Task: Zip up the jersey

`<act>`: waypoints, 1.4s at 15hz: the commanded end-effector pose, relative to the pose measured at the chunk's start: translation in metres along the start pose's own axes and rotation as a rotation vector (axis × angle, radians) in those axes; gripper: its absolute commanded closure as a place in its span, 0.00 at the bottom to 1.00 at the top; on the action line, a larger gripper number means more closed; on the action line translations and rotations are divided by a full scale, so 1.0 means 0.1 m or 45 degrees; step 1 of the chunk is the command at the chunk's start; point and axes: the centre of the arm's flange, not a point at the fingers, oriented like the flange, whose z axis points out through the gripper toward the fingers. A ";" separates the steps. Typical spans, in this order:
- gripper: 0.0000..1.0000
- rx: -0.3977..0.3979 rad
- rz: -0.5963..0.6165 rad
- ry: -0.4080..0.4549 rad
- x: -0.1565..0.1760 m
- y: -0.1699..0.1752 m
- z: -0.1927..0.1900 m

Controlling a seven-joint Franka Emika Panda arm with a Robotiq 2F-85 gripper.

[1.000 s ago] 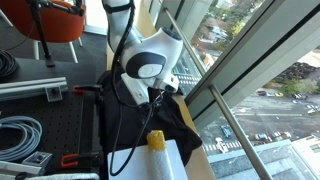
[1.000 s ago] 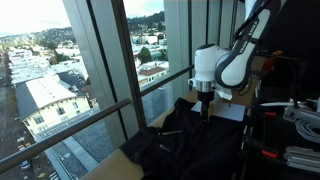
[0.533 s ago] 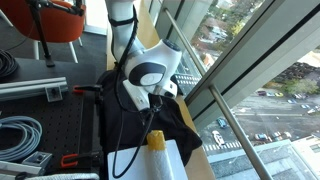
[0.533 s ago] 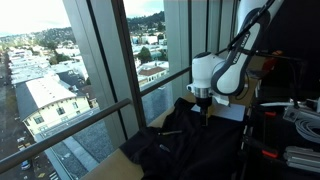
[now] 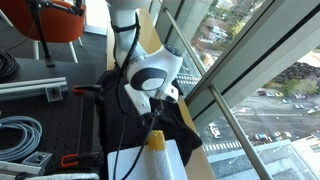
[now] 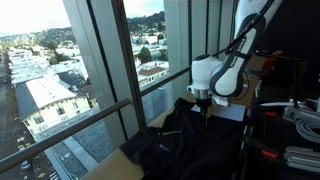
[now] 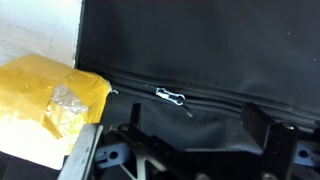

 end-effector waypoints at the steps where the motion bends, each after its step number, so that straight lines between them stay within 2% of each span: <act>1: 0.06 -0.025 -0.016 0.005 0.08 0.03 0.01; 2: 0.25 -0.026 -0.017 0.007 0.09 0.03 0.00; 3: 0.27 -0.026 -0.017 0.009 0.09 0.04 0.00; 7: 0.59 -0.027 -0.018 0.008 0.11 0.06 0.02; 8: 0.64 -0.027 -0.019 0.007 0.10 0.06 0.02; 10: 0.63 -0.025 -0.023 0.004 0.10 0.06 0.03; 11: 0.72 -0.025 -0.024 0.003 0.10 0.06 0.04; 12: 0.88 -0.025 -0.025 0.002 0.10 0.06 0.05; 15: 1.00 -0.025 -0.026 0.000 0.10 0.06 0.08; 21: 0.98 -0.031 -0.031 0.005 0.11 0.06 0.02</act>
